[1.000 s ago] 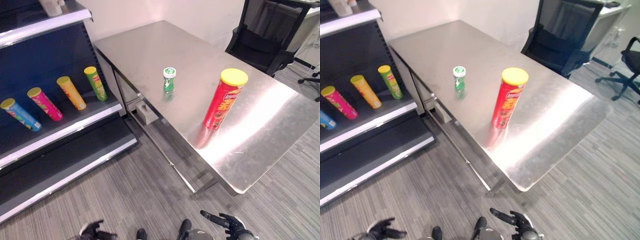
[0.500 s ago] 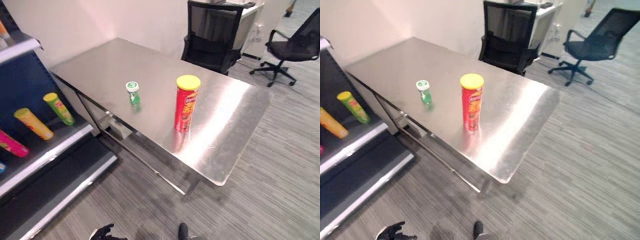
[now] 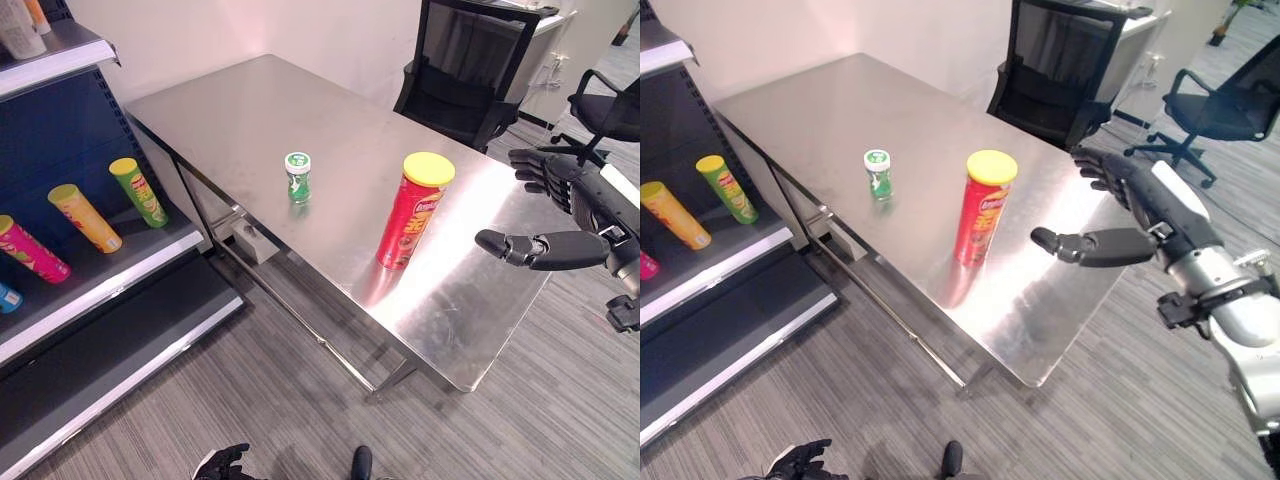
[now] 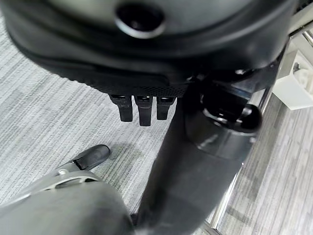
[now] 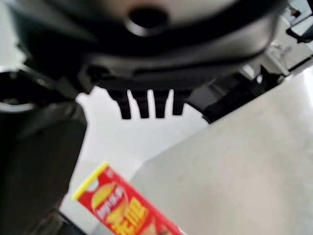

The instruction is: Put the goods on the table back onto the shelves and tidy them up.

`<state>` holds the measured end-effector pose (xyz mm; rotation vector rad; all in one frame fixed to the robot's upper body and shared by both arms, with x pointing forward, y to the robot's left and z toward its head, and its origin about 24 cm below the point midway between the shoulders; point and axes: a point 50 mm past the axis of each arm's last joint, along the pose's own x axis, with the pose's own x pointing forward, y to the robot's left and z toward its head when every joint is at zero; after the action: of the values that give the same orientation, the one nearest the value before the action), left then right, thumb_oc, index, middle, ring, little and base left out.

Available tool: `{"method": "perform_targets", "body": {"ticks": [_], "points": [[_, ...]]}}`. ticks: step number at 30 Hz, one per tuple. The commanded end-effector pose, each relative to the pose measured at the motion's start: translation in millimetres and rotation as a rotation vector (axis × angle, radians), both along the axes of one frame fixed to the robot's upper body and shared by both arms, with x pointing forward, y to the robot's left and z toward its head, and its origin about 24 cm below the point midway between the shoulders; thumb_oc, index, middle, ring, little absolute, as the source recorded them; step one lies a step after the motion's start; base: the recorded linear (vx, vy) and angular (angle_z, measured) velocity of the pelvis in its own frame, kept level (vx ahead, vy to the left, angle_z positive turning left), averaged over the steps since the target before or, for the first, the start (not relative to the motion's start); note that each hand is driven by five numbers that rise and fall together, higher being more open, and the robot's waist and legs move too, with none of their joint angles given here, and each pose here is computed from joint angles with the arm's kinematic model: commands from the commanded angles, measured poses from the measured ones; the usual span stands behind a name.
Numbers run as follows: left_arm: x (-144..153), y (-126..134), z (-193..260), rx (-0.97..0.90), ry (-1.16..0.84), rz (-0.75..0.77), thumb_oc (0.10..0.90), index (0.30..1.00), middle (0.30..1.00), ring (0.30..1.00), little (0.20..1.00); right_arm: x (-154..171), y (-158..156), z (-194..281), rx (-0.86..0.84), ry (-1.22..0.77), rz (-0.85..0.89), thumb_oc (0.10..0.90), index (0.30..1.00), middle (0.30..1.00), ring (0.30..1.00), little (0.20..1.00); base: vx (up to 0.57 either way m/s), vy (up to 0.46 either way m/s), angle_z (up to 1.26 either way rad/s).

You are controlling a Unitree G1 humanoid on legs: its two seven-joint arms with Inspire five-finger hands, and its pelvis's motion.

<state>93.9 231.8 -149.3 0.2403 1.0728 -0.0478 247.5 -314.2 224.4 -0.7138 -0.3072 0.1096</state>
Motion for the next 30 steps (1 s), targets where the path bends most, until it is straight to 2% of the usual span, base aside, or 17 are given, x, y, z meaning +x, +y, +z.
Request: {"method": "perform_targets", "body": {"ticks": [1, 11, 19, 22, 30], "points": [[15.1, 17.4, 7.8, 0.064, -0.05, -0.052, 0.8, 0.9, 0.9, 0.9, 0.9, 4.7, 5.3, 43.8, 0.075, -0.227, 0.041, 0.8, 0.9, 0.9, 0.9, 0.9, 0.01, -0.005, 0.3], [7.3, 18.4, 4.9, 0.072, -0.022, -0.042, 0.8, 0.9, 0.9, 0.9, 0.9, 24.4, 3.3, 41.3, 0.058, -0.175, 0.012, 0.8, 0.9, 0.9, 0.9, 0.9, 0.0, -0.004, 0.12], [-2.2, 18.6, 1.2, 0.073, 0.014, -0.023, 0.8, 0.9, 0.9, 0.9, 0.9, 52.9, 1.0, 36.7, 0.053, -0.121, -0.054, 0.8, 0.9, 0.9, 0.9, 0.9, 0.0, -0.009, 0.14], [-6.2, 20.6, 0.5, 0.074, 0.027, -0.009, 0.8, 0.9, 0.9, 0.9, 0.9, 59.9, 6.2, 39.0, 0.094, -0.108, -0.023, 0.8, 0.9, 0.9, 0.9, 0.9, 0.01, -0.014, 0.09], [-9.6, 21.0, -0.4, 0.074, 0.037, -0.009, 0.8, 0.9, 0.9, 0.9, 0.9, 64.8, 16.3, 44.0, 0.05, -0.082, 0.023, 0.8, 0.9, 0.9, 0.9, 0.9, 0.01, -0.01, 0.09]]}}
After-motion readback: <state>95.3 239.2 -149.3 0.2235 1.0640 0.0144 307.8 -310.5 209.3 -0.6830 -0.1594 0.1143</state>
